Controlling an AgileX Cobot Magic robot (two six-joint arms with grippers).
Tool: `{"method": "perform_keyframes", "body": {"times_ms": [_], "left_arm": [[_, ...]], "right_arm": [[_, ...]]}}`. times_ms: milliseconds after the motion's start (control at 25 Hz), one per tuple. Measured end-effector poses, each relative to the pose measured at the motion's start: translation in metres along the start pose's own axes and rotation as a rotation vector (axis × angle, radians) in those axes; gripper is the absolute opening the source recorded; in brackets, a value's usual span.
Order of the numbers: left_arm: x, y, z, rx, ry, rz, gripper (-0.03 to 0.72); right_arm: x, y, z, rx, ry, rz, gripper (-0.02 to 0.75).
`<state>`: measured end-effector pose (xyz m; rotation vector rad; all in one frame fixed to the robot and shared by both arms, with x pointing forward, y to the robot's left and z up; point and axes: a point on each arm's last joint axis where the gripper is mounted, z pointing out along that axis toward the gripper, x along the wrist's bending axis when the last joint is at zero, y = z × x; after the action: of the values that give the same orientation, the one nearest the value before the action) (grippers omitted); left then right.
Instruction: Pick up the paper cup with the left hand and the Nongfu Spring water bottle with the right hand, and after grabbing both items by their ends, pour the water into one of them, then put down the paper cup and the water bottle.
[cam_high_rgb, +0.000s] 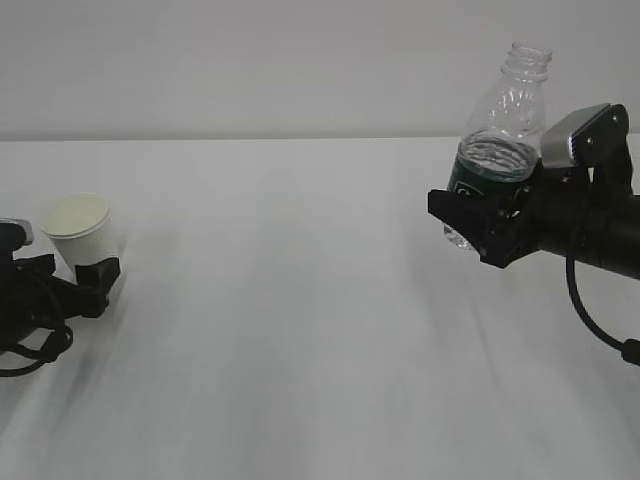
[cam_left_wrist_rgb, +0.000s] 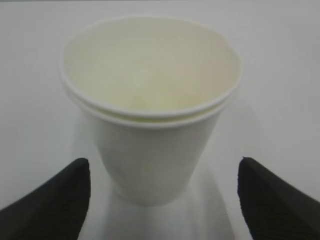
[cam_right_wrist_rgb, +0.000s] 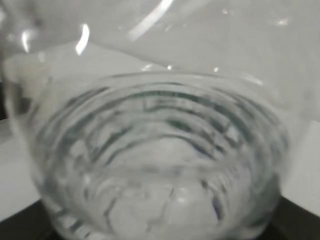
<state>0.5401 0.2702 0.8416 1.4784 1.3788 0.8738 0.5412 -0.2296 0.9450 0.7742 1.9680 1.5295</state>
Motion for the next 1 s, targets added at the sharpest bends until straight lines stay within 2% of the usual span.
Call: {"method": "perform_keyframes", "body": {"times_ms": [320,1000], "left_arm": [[0.002,-0.004,0.007,0.005,0.012,-0.006,0.683],[0.003,0.017,0.029,-0.094,0.019,-0.004,0.666]], "right_arm": [[0.000,0.000,0.000,0.001,0.003,-0.002,0.492],[0.001,0.000,0.000,0.002,0.006,-0.004,0.492]]}}
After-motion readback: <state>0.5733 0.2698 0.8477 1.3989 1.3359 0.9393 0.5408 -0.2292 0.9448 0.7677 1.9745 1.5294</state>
